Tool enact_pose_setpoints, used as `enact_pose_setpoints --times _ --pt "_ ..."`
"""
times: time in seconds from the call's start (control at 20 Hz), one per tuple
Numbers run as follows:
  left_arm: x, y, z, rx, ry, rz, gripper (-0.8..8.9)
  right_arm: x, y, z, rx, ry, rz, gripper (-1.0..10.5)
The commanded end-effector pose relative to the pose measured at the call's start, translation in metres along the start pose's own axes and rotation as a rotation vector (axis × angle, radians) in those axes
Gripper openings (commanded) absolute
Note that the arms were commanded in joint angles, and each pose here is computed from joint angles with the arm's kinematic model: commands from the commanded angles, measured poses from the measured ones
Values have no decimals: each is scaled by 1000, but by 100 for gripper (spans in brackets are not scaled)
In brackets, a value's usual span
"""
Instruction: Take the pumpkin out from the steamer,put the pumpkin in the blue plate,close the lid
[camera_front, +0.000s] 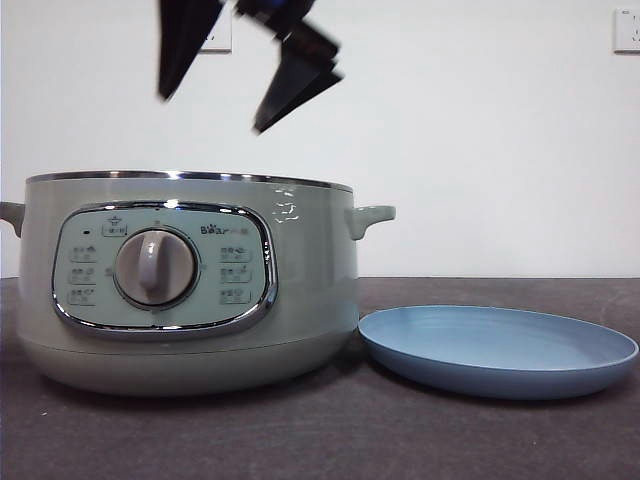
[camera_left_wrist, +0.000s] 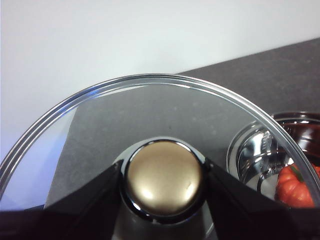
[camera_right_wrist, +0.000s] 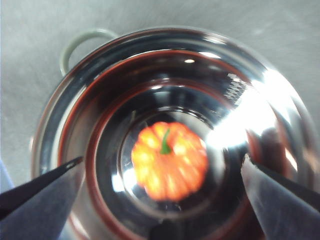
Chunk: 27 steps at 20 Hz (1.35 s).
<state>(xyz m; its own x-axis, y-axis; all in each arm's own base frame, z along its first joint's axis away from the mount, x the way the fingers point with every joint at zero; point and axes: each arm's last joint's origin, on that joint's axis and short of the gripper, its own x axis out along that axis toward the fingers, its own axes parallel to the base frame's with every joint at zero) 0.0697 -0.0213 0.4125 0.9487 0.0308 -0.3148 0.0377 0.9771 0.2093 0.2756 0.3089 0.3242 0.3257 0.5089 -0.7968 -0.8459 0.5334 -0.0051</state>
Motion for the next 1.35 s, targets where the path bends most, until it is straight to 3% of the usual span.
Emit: enact_pose_setpoints --times 0.05,0.2,0.65,0.75,0.85,0.9,1.15,1.35 --pt "-5 3 6 -19 -56 12 -8 26 3 0 -29 42 7 630" --pt "-5 3 4 -12 -43 11 -8 53 4 -6 -50 101 -25 629" --pt "-5 3 4 -13 -38 10 -8 112 0 -23 -42 202 -3 614" --pt "-5 3 3 -9 -31 10 -8 114 1 -23 -43 205 -3 400" --pt "-5 3 3 -9 -31 9 -8 114 1 -23 -44 203 -4 -27" --pt "-5 3 3 -9 -31 9 -8 113 1 -23 -32 202 -6 -8" --pt "-4 3 4 -11 -34 6 -8 63 3 -18 -8 221 -10 -8" --pt "0 1 8 -18 -47 5 -8 -38 -11 -17 63 134 -59 -8"
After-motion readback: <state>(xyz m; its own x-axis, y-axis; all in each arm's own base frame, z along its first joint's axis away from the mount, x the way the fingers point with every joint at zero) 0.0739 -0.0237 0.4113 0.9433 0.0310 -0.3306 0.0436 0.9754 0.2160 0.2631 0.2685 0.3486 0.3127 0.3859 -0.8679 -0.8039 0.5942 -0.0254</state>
